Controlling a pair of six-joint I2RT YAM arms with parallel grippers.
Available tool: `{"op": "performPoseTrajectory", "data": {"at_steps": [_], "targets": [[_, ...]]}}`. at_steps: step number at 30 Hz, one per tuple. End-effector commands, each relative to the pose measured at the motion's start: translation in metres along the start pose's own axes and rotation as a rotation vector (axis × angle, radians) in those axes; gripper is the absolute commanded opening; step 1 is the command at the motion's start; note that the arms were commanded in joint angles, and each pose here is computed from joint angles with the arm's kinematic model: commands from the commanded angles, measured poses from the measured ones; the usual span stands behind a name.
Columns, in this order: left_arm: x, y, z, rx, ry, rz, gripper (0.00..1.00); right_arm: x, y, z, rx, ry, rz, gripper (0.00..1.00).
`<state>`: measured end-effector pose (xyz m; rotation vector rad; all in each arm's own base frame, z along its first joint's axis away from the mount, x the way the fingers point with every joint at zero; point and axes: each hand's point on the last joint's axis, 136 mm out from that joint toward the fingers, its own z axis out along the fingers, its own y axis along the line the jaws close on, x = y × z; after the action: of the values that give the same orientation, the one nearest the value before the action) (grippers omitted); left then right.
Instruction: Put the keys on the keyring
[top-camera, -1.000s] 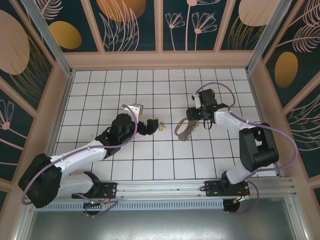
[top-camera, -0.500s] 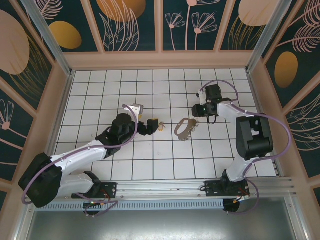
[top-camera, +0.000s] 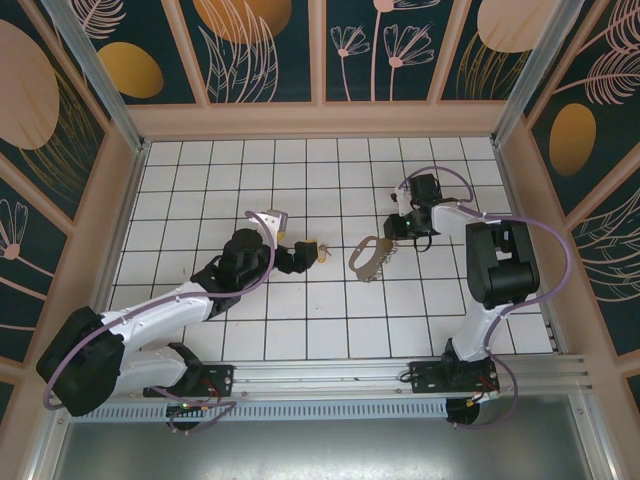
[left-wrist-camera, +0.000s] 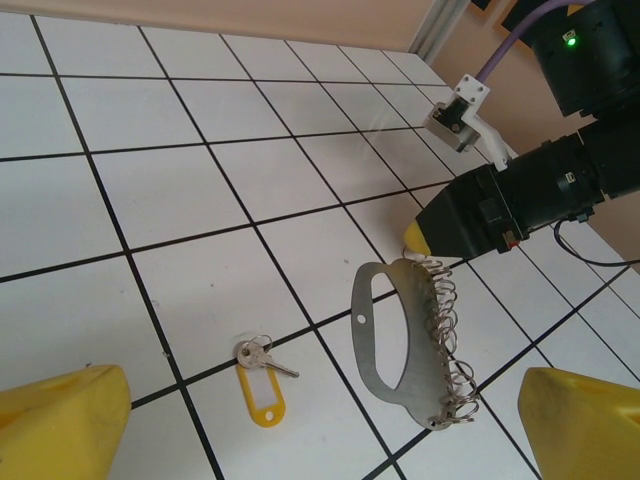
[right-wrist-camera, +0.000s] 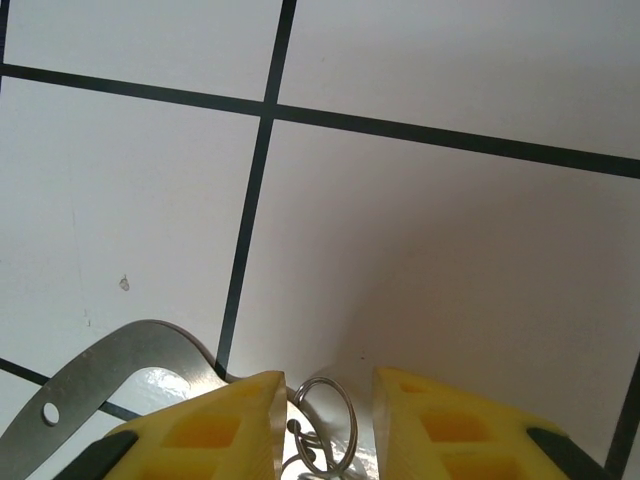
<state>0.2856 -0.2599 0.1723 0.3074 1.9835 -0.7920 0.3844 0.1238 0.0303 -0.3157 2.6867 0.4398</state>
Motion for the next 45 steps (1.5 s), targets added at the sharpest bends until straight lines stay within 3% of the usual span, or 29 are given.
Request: {"op": "performPoseTrajectory", "data": {"at_steps": [1, 11, 18, 30, 37, 45], "targets": [[-0.006, -0.009, -0.005, 0.038, -0.031, 0.033, 0.99, 0.008, 0.002, 0.004, -0.034, 0.022, 0.024, 0.29], [-0.009, -0.012, -0.009, 0.055, -0.048, 0.036, 0.99, 0.016, -0.002, 0.005, -0.016, 0.043, 0.026, 0.26], [-0.010, -0.011, -0.012, 0.049, -0.052, 0.037, 0.99, 0.017, -0.001, 0.004, -0.020, 0.045, 0.025, 0.15], [-0.018, -0.009, -0.018, 0.019, -0.066, 0.065, 0.99, 0.016, 0.003, 0.003, -0.035, 0.042, 0.023, 0.11], [-0.017, -0.008, -0.019, 0.017, -0.062, 0.063, 0.99, 0.010, 0.016, -0.011, -0.059, 0.014, -0.008, 0.00], [-0.017, -0.008, -0.022, 0.010, -0.058, 0.065, 0.99, 0.004, 0.050, -0.038, -0.114, -0.052, -0.100, 0.00]]}}
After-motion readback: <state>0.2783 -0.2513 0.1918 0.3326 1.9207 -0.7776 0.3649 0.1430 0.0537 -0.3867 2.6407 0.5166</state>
